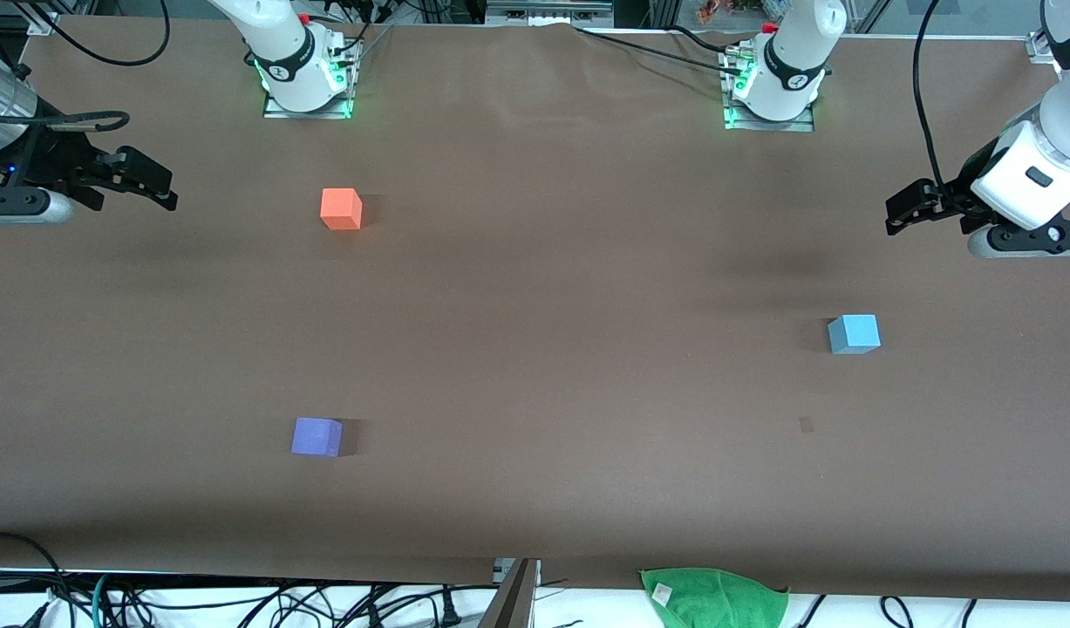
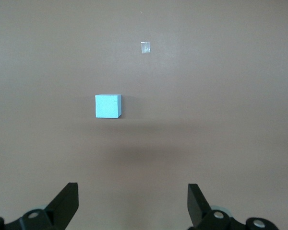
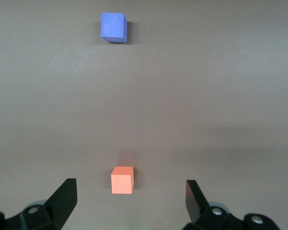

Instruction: Place blue block between orange and purple blocks

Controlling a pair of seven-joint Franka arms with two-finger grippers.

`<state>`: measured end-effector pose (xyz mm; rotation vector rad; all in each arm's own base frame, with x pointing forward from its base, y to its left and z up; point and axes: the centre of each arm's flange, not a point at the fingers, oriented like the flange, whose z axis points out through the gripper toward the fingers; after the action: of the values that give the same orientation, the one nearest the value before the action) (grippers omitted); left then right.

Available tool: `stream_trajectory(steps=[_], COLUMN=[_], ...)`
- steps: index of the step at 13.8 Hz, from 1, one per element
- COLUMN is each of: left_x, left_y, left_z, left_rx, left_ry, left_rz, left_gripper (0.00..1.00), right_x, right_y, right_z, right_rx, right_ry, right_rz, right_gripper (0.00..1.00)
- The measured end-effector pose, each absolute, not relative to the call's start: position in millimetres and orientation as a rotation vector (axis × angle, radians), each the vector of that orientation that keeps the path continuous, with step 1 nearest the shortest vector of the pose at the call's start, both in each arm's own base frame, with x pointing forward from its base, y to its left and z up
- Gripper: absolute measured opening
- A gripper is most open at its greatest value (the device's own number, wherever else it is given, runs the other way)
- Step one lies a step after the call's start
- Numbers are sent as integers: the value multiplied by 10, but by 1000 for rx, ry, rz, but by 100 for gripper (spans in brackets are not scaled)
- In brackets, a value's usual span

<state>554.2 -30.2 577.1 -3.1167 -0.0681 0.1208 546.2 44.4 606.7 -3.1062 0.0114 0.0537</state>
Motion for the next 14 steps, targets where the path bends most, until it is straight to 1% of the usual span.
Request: stream_trajectory(steps=[4,8,14], left_x=[5539,5536,5536], left_y=[-302,-292,-267], left_z=[5761,5655,5644], left_rx=[-3116,-3109,-3108], left_ry=[-68,-70,-77], left_rz=[129,196,207], left_gripper=[100,100,100], right_x=[5462,5462,5462], right_y=[444,444,444], right_z=[6067,6067,6067], right_rx=[-3106,-3106,-3106], right_ry=[11,11,11], right_rz=[54,54,54], right_gripper=[100,100,100])
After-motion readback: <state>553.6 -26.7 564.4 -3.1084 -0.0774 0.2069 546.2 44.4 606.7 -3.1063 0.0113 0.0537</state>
